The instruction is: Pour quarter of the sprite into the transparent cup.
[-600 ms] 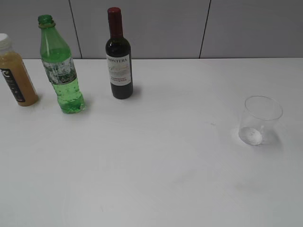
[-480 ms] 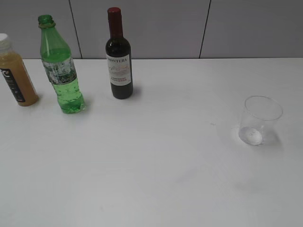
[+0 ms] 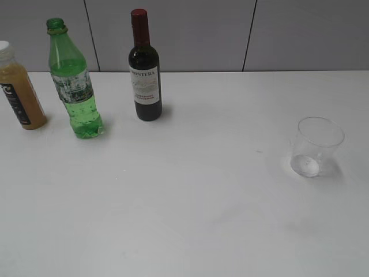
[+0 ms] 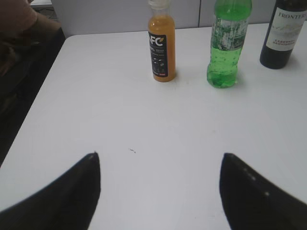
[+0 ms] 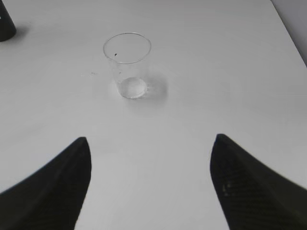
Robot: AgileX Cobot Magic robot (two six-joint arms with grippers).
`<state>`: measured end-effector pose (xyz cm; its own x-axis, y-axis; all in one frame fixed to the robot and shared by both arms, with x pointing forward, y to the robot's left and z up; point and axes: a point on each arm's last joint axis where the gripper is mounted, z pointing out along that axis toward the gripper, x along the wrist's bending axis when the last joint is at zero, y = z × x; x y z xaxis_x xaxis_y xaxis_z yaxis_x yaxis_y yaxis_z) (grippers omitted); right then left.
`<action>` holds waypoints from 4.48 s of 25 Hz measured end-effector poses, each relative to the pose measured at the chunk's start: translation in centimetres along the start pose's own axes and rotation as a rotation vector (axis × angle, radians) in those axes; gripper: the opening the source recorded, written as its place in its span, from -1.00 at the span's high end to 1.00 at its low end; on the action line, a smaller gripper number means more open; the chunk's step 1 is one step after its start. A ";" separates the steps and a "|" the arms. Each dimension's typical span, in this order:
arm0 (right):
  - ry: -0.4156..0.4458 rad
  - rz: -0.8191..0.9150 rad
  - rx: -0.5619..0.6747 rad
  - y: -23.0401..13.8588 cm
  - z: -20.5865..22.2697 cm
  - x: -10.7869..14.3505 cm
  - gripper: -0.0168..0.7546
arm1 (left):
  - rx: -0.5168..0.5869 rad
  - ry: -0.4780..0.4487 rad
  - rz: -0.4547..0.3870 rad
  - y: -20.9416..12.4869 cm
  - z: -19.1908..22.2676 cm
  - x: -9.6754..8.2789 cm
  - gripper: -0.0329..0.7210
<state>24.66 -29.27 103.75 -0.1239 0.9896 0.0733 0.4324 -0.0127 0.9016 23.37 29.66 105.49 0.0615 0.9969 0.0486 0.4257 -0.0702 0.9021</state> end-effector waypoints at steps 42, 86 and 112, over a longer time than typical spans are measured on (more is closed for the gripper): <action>0.009 -0.026 -0.203 2.1 -0.7 0.1 -0.59 | 0.000 0.000 0.000 0.0 0.0 0.0 -0.65; 0.000 -0.112 -0.363 6.3 18.6 -0.7 -0.58 | 0.000 0.000 0.000 0.0 0.0 0.0 -0.65; 0.051 -0.079 -0.091 -5.7 21.5 -1.1 -0.78 | 0.000 0.000 0.000 0.0 0.0 0.0 -0.65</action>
<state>41.57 -27.16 89.38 -0.2008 0.9794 0.0204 0.3371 0.0495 0.9402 23.37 29.66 105.49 0.0615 0.9969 0.0486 0.4257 -0.0702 0.9021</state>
